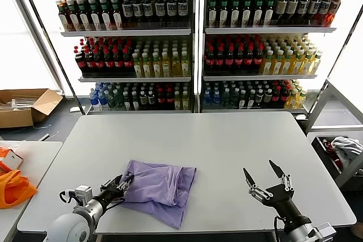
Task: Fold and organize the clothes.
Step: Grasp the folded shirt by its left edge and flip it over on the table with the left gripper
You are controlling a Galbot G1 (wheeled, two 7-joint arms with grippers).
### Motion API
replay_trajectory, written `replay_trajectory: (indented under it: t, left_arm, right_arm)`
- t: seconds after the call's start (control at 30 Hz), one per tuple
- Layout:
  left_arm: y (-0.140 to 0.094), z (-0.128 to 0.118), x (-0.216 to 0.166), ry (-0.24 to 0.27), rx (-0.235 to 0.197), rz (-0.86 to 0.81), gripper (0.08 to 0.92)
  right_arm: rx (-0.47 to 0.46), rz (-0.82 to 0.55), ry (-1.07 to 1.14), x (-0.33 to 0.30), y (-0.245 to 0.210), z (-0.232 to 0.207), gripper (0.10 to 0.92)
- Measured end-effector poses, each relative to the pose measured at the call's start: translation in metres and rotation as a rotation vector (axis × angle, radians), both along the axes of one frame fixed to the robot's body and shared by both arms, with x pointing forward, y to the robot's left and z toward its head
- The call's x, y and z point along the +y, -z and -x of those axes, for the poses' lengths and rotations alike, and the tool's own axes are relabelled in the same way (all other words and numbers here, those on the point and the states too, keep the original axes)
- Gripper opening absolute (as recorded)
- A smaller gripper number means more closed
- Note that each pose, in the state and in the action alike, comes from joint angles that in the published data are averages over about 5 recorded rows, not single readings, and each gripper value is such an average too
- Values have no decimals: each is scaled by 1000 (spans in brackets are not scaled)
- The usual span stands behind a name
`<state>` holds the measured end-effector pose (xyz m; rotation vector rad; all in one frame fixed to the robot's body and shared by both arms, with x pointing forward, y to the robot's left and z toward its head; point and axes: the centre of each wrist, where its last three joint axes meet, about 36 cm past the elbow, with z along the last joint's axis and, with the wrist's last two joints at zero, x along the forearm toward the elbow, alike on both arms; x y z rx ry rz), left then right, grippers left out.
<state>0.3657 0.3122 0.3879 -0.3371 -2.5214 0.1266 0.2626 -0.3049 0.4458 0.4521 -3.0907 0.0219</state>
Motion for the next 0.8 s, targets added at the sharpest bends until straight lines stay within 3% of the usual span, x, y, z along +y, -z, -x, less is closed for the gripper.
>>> replay_trajectory:
  t: [0.37, 0.57, 0.8]
  left_arm:
    - [-7, 5, -4, 11, -31, -6, 123]
    - [-22, 9, 9, -20, -90, -11, 105]
    - [-51, 14, 62, -110, -172, -66, 105]
  right_arm:
    - [-3, -5, 4, 0, 0, 3, 823]
    - [-7, -13, 8, -1, 1, 1, 823]
    - [-10, -16, 9, -5, 1, -2, 823]
